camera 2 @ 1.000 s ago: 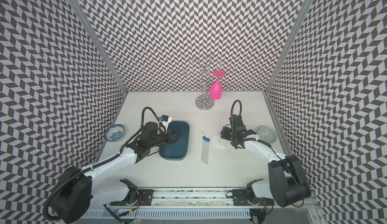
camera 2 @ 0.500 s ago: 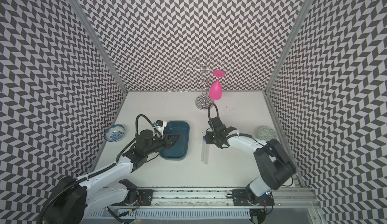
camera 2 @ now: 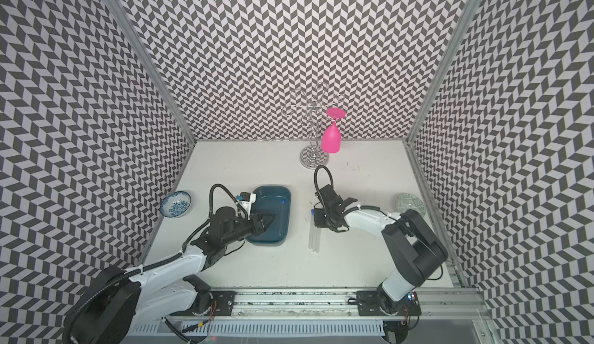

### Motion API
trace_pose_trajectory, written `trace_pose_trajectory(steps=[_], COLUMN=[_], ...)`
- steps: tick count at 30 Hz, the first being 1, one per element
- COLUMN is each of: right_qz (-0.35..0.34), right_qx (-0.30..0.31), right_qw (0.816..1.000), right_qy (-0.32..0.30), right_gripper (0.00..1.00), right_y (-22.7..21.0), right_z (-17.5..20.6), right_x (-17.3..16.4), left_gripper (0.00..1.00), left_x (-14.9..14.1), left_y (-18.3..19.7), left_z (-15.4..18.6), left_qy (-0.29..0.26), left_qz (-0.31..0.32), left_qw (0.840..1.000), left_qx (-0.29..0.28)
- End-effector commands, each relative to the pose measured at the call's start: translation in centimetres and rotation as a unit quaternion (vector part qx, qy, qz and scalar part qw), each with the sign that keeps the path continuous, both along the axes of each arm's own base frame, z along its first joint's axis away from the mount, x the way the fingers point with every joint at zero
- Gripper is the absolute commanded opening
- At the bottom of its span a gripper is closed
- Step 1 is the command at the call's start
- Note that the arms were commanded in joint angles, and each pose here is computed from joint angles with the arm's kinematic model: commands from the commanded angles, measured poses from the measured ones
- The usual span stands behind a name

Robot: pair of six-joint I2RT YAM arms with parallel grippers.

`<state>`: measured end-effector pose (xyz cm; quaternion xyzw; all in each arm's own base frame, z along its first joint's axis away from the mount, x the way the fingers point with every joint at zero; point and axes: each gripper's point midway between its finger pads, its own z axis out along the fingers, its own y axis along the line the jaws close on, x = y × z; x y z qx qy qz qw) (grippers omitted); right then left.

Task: Wipe the exteriors of test tubes
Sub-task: Pick up the test tube at the center of the board.

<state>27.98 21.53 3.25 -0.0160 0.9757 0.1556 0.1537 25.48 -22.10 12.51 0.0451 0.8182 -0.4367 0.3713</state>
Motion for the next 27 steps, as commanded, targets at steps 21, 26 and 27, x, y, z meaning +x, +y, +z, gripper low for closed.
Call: trace_pose_trajectory(steps=[21, 26, 27], right_qz=[0.005, 0.005, 0.005], right_qx=[-0.045, -0.037, -0.033], right_qw=[0.998, 0.999, 0.999], right_qy=[0.032, 0.027, 0.025], right_gripper=[0.18, 0.12, 0.12], right_y=[0.7, 0.8, 0.8], right_z=[-3.0, -2.5, -2.4], right_x=[-0.1, -0.2, -0.1], left_gripper=[0.38, 0.38, 0.38], left_x=[-0.4, -0.4, -0.3], left_y=[-1.0, -1.1, -1.2], left_z=[0.3, -0.1, 0.0], left_qy=[-0.014, -0.007, -0.006], left_qz=[-0.022, -0.026, -0.028], left_qw=[1.0, 1.0, 1.0], left_qx=[-0.015, -0.01, -0.01])
